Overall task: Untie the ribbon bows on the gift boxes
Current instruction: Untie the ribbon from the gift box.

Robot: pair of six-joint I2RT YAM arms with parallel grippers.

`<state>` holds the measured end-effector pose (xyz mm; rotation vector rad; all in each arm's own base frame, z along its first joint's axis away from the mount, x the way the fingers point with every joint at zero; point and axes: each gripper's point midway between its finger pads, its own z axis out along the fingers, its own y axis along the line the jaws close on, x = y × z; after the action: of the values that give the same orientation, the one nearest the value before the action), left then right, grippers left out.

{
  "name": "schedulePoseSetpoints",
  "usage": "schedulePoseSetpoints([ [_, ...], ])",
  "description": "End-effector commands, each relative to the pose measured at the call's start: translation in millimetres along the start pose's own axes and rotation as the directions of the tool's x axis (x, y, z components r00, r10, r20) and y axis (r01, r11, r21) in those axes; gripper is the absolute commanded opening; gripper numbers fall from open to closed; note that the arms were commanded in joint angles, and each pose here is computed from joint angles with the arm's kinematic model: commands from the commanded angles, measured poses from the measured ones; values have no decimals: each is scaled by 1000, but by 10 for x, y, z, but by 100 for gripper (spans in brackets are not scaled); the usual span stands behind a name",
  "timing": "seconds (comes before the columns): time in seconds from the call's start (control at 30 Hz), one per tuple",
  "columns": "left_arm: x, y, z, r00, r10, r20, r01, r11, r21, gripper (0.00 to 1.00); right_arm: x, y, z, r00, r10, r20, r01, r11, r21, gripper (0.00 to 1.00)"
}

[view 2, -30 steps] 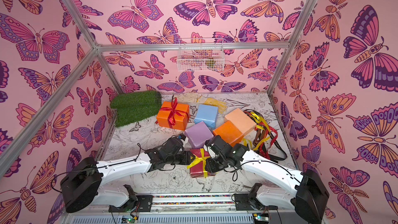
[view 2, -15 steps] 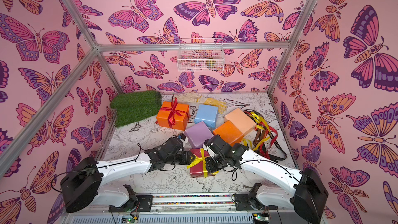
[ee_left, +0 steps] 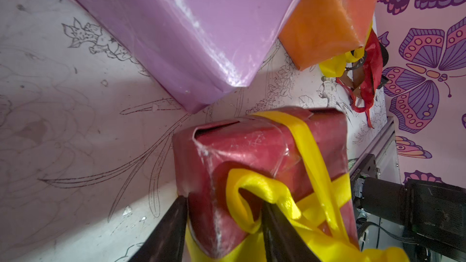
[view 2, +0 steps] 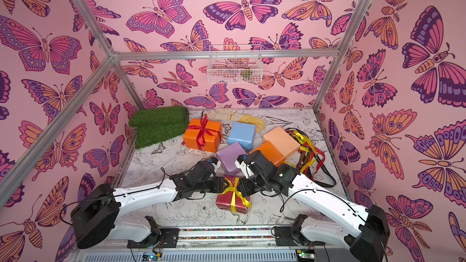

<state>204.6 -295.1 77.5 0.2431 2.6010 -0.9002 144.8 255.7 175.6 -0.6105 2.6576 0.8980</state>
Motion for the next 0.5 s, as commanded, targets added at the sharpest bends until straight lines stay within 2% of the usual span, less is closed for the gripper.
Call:
schedulePoseSetpoints([
  [0.0, 10, 68, 23, 1000, 11, -10, -11, 1000, -29, 50, -186, 310, -303, 994, -56, 94, 64, 994, -93, 0],
  [0.2, 8, 62, 16, 1000, 13, -9, -14, 1000, -27, 50, -413, 481, -638, 972, -95, 214, 121, 987, -110, 0],
  [0.47, -25, 53, -93, 1000, 13, 27, -13, 1000, -22, 51, -439, 368, -560, 977, -79, 197, 96, 992, -77, 0],
])
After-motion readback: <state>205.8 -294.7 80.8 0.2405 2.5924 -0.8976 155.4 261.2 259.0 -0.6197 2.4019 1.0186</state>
